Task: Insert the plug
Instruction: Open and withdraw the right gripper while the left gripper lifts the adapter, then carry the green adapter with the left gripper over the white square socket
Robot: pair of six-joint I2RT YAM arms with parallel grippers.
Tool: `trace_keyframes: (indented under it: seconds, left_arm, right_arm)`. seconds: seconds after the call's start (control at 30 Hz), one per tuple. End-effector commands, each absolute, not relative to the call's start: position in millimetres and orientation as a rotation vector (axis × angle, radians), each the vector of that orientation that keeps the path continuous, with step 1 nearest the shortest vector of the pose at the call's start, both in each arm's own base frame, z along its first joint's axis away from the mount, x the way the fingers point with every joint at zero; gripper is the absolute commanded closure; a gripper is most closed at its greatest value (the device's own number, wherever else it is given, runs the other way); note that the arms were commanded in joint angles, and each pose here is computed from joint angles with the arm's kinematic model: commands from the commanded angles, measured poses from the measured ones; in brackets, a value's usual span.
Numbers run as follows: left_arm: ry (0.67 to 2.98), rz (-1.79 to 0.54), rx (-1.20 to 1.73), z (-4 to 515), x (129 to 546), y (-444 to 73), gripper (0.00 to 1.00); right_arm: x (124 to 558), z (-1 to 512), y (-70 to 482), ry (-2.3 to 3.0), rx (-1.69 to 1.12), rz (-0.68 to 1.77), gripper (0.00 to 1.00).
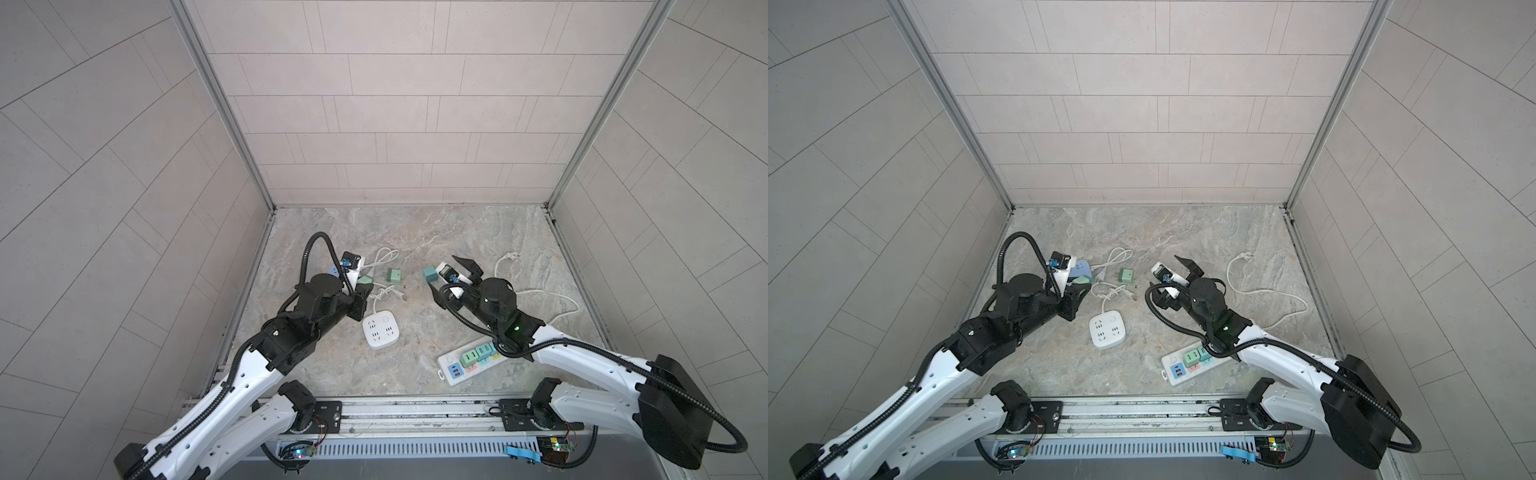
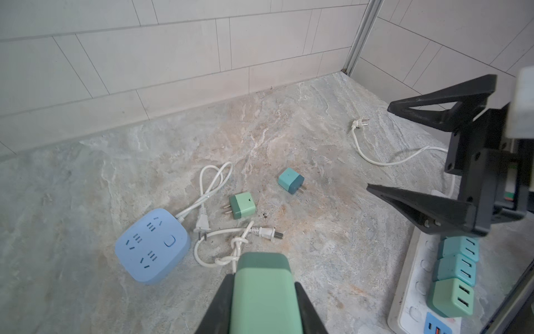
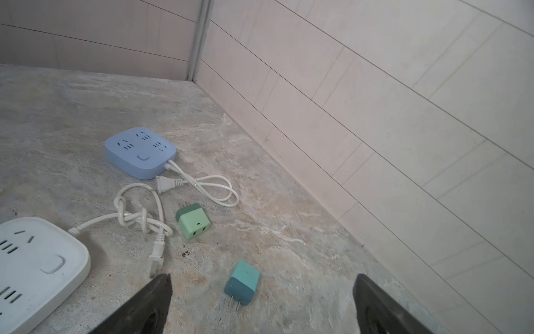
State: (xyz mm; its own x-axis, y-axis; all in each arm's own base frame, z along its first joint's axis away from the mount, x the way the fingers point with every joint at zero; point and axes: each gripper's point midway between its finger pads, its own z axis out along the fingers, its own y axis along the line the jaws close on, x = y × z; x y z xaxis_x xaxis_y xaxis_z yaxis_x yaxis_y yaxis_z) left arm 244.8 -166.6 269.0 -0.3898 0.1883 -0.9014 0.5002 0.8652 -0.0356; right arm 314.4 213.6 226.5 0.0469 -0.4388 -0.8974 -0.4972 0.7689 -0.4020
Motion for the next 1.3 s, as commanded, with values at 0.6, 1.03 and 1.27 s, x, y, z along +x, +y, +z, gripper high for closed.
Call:
trace_keyframes:
  seconds: [0.6, 1.03, 1.27]
  left_arm:
    - [2.244, -0.134, 1.333, 207.8, 231.6, -207.2, 1.0]
    - [2.343, -0.194, 1.393, 140.9, 218.9, -263.5, 1.0]
    - [2.459, -0.183, 1.53, 98.2, 203.6, -258.1, 1.0]
  right_arm:
    - [342.9, 173.0, 48.2, 1.861, 0.101, 0.027, 0.0]
    - [350.3, 149.3, 42.6, 1.92, 0.164, 0.014, 0.0]
    - [351.1, 145.6, 44.7, 1.926, 0.16, 0.028, 0.0]
